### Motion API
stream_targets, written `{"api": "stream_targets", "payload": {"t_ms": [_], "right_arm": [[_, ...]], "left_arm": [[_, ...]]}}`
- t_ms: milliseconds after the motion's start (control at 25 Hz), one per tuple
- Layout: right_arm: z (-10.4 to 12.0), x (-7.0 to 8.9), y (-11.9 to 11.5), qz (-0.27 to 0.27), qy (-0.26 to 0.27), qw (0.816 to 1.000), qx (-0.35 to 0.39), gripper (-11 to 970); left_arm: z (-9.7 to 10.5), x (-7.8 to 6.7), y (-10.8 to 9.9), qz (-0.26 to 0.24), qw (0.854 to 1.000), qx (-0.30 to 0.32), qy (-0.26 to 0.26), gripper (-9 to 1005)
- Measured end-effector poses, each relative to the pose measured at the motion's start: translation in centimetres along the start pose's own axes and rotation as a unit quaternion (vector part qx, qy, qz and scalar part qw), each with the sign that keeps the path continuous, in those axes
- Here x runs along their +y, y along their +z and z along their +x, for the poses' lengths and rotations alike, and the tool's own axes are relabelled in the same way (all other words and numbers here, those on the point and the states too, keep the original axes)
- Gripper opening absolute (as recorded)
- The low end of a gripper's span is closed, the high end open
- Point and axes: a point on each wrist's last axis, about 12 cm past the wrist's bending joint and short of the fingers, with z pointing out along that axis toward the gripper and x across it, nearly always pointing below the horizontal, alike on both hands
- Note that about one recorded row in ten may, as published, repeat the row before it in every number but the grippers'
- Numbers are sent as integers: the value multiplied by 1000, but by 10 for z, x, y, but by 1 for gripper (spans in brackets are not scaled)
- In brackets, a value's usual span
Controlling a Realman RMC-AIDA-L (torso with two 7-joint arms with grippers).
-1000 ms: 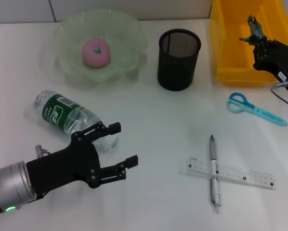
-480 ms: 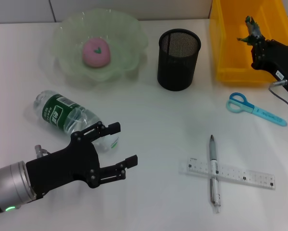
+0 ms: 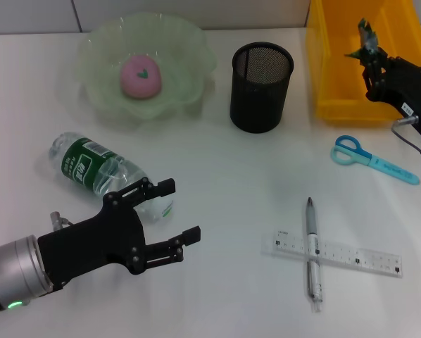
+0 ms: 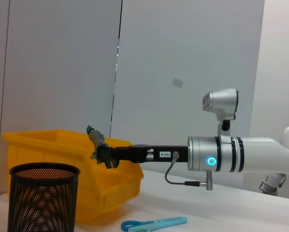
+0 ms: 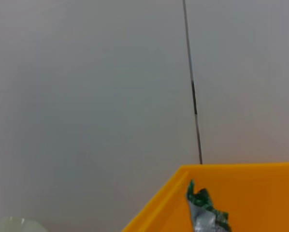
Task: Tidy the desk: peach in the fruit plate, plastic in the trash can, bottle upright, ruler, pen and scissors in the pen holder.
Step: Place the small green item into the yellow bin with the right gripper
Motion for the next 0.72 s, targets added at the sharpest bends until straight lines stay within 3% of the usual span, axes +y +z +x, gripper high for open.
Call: {"api": "stream_targets", "payload": {"t_ms": [160,360,720], "right_arm": [[0,-2,2,9,4,1000,3,133],[0,-1,2,10,5,1000,4,371],[0,-1,2,8,5,1000,1,633]], "left_arm": [[0,0,0,0,1000,0,0,846],[0,0,0,-1,1000,-1,0,846],[0,0,-1,0,1000,-1,0,846]]}}
